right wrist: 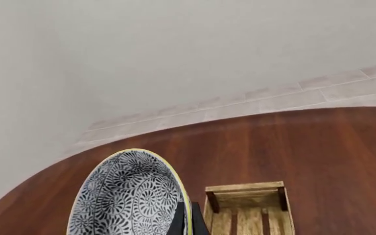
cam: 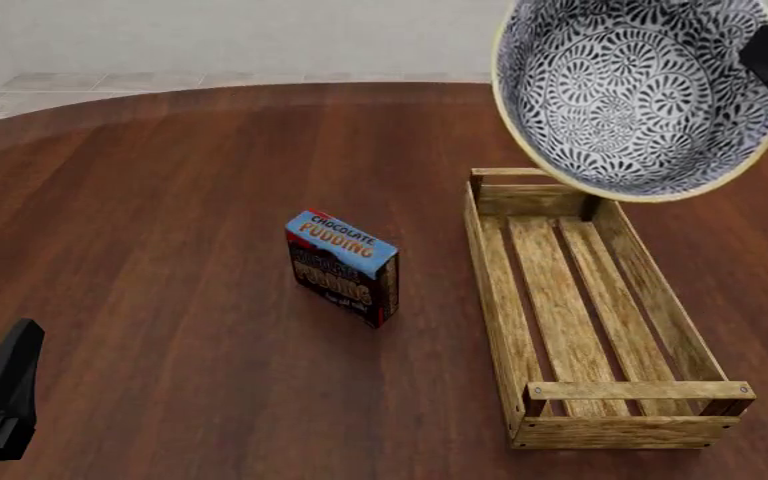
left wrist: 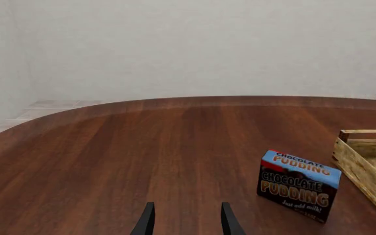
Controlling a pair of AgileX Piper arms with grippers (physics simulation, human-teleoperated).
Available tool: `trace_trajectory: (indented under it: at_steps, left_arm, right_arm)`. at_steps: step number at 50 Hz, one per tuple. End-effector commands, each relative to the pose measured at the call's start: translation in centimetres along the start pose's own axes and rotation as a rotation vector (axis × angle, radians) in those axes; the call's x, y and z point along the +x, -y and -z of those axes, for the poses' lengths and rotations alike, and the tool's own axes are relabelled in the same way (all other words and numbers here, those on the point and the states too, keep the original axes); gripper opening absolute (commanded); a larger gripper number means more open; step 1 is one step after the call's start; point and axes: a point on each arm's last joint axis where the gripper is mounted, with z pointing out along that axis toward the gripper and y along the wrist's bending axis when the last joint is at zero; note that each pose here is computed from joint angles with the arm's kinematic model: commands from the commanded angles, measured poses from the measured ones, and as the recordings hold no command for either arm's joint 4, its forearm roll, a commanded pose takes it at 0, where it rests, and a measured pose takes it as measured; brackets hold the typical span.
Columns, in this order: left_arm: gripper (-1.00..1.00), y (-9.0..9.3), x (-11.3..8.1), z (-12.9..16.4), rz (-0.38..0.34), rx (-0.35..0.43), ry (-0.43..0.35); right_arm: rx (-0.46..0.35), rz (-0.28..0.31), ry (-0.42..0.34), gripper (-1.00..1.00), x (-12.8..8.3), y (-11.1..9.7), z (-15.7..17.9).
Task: Pick up the bowl on the left and put it in the tray.
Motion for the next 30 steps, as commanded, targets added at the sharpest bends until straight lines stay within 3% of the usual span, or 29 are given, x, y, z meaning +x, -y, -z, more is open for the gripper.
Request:
trace_trajectory:
  at_steps: [1, 30]
  left_arm:
    - [1.00, 0.0, 0.0, 0.0, 0.000, 0.000, 0.000]
    - [1.00, 0.0, 0.0, 0.0, 0.000, 0.000, 0.000]
  right_arm:
    - [0.014, -0.040, 0.008, -1.00, 0.2, 0.3, 0.8]
    - [0.067, -0.051, -0.009, -1.00, 1.8, 1.5, 1.4]
